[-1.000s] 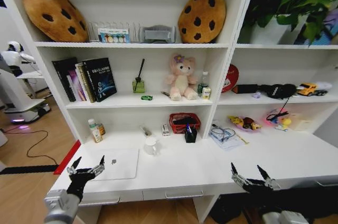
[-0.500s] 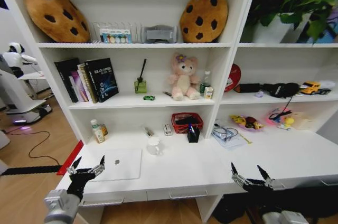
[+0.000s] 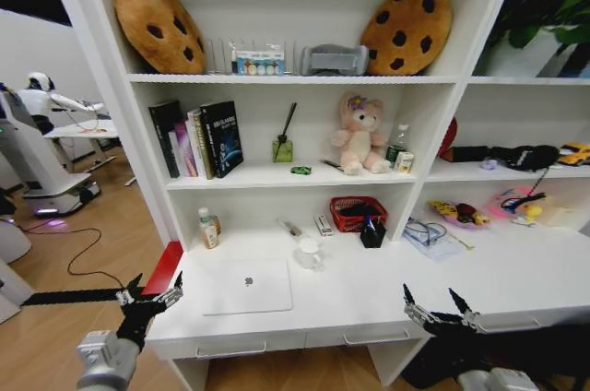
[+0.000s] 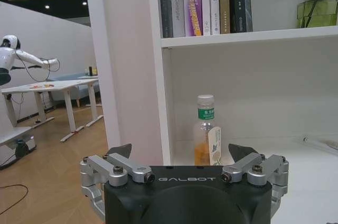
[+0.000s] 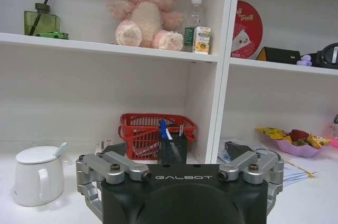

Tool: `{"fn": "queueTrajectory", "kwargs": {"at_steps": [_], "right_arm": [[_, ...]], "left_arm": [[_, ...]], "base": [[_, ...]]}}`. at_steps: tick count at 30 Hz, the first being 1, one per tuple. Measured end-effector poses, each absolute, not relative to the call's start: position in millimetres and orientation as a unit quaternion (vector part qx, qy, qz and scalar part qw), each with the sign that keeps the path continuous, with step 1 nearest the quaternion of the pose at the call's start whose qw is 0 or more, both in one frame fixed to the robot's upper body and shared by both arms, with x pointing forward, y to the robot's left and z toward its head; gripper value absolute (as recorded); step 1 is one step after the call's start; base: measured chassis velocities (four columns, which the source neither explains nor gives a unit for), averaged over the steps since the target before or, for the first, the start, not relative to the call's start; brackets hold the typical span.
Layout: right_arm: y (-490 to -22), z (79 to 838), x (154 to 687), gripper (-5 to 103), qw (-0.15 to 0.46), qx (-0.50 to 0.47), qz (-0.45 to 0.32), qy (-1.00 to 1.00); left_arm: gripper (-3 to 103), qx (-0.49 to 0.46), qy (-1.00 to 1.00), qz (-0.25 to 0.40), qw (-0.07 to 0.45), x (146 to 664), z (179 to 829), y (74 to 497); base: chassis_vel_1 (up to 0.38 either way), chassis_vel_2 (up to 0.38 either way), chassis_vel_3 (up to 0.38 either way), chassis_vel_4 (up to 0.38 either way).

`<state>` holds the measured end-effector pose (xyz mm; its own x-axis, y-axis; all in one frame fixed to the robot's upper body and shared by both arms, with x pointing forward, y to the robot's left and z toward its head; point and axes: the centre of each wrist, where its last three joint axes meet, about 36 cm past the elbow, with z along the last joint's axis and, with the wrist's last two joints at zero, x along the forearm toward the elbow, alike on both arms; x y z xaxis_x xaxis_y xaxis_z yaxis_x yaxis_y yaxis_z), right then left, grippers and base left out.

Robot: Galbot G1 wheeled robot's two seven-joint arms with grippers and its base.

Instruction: Organize the objects on the table.

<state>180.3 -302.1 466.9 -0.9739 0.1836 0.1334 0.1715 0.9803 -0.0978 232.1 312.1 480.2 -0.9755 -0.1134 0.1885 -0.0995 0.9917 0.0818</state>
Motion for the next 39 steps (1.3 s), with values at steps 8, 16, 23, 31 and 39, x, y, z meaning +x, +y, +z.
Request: {"fn": "queueTrajectory", "kwargs": {"at_steps": [8,16,23,31,39], "right_arm": [[-302.2,466.9,180.3,100,0.071,-0.09,0.043,-0.993],[-302.2,466.9,180.3,100,0.071,-0.09,0.043,-0.993],[-302.2,466.9,180.3,100,0.071,-0.09,0.043,-0.993],[-302.2,467.0,180.3,100,0.071,-0.09,0.043,-0.993],[-302.1,466.9,180.2,100,0.071,-0.09,0.043,-0.993]], "left_arm": [[100,0.053,-0.993,-0.036,0.097,232.1,480.2,312.0],[100,0.053,-0.993,-0.036,0.097,232.1,480.2,312.0],[100,0.053,-0.993,-0.036,0.097,232.1,480.2,312.0],[100,0.053,-0.993,-0.036,0.097,232.0,480.1,312.0],[100,0.053,-0.993,-0.036,0.097,232.0,480.2,312.0]], "base": [[0.006,-0.088,-0.016,0.106],[0.182,-0.176,-0.189,0.191],[0.263,-0.262,-0.297,0.271],[0.335,-0.357,-0.341,0.361],[0.337,-0.34,-0.355,0.327]]}}
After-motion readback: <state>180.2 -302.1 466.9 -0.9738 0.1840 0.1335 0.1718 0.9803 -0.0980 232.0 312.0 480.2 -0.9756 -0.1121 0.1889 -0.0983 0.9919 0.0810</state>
